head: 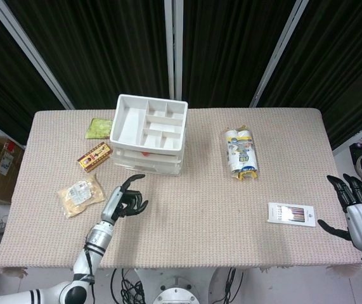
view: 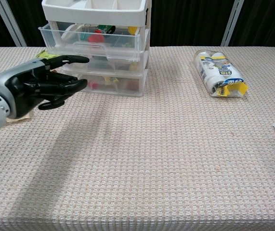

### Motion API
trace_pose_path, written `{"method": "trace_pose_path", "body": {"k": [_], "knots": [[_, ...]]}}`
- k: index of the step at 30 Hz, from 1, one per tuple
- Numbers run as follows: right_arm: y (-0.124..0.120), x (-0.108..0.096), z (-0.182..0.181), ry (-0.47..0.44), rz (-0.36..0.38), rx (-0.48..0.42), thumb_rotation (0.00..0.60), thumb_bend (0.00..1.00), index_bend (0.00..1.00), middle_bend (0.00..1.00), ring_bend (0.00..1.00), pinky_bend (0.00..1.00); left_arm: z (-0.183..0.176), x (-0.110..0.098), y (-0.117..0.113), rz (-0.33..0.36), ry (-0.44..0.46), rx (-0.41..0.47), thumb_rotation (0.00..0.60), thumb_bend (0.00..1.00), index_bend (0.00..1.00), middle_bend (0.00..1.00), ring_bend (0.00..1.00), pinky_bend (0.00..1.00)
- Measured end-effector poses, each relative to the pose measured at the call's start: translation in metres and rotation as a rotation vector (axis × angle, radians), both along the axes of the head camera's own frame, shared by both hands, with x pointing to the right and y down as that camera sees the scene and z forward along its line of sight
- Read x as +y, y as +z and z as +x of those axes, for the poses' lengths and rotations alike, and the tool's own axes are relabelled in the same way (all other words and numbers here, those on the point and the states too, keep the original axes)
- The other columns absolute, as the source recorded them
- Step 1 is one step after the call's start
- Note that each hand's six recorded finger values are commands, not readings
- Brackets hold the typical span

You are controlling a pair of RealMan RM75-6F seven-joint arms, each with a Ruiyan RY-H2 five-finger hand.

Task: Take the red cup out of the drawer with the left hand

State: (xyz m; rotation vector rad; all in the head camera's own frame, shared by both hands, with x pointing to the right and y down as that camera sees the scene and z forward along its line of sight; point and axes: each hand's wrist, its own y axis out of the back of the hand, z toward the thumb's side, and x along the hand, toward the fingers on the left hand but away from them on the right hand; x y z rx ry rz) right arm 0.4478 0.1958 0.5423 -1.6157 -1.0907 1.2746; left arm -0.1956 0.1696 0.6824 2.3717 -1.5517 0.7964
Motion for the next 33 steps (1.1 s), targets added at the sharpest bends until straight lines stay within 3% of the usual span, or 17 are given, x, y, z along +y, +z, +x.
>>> {"method": "trace_pose_path", "body": {"k": [8, 10, 13, 22, 28, 33], "knots": [[-0.005, 0.002, -0.002, -0.008, 0.019, -0.007, 0.600, 0.03, 0.00, 0.13, 0.00, 0.07, -0.034, -0.030, -0.048, 0.377, 0.299, -0.469, 0.600, 0.31, 0.19, 0.76, 0.85, 1.00], [-0.008, 0.003, -0.001, -0.007, 0.025, -0.005, 0.600, 0.03, 0.00, 0.13, 0.00, 0.07, -0.038, -0.046, -0.060, 0.459, 0.365, -0.565, 0.600, 0.30, 0.19, 0.77, 0.86, 1.00], [-0.011, 0.004, 0.000, -0.003, 0.033, -0.003, 0.600, 0.04, 0.00, 0.13, 0.00, 0.07, -0.033, -0.062, -0.064, 0.515, 0.437, -0.628, 0.600, 0.29, 0.19, 0.77, 0.87, 1.00], [-0.013, 0.010, 0.008, 0.025, 0.033, 0.003, 0.600, 0.04, 0.00, 0.13, 0.00, 0.07, -0.017, -0.088, -0.040, 0.460, 0.550, -0.696, 0.600, 0.28, 0.20, 0.81, 0.91, 1.00], [-0.011, 0.010, 0.009, 0.026, 0.028, 0.002, 0.600, 0.04, 0.00, 0.13, 0.00, 0.07, -0.011, -0.098, -0.029, 0.420, 0.588, -0.719, 0.600, 0.27, 0.43, 0.86, 0.93, 1.00], [-0.008, 0.009, 0.011, 0.030, 0.019, 0.004, 0.600, 0.04, 0.00, 0.13, 0.00, 0.07, -0.009, -0.093, -0.035, 0.418, 0.599, -0.710, 0.600, 0.27, 0.46, 0.86, 0.93, 1.00]]}}
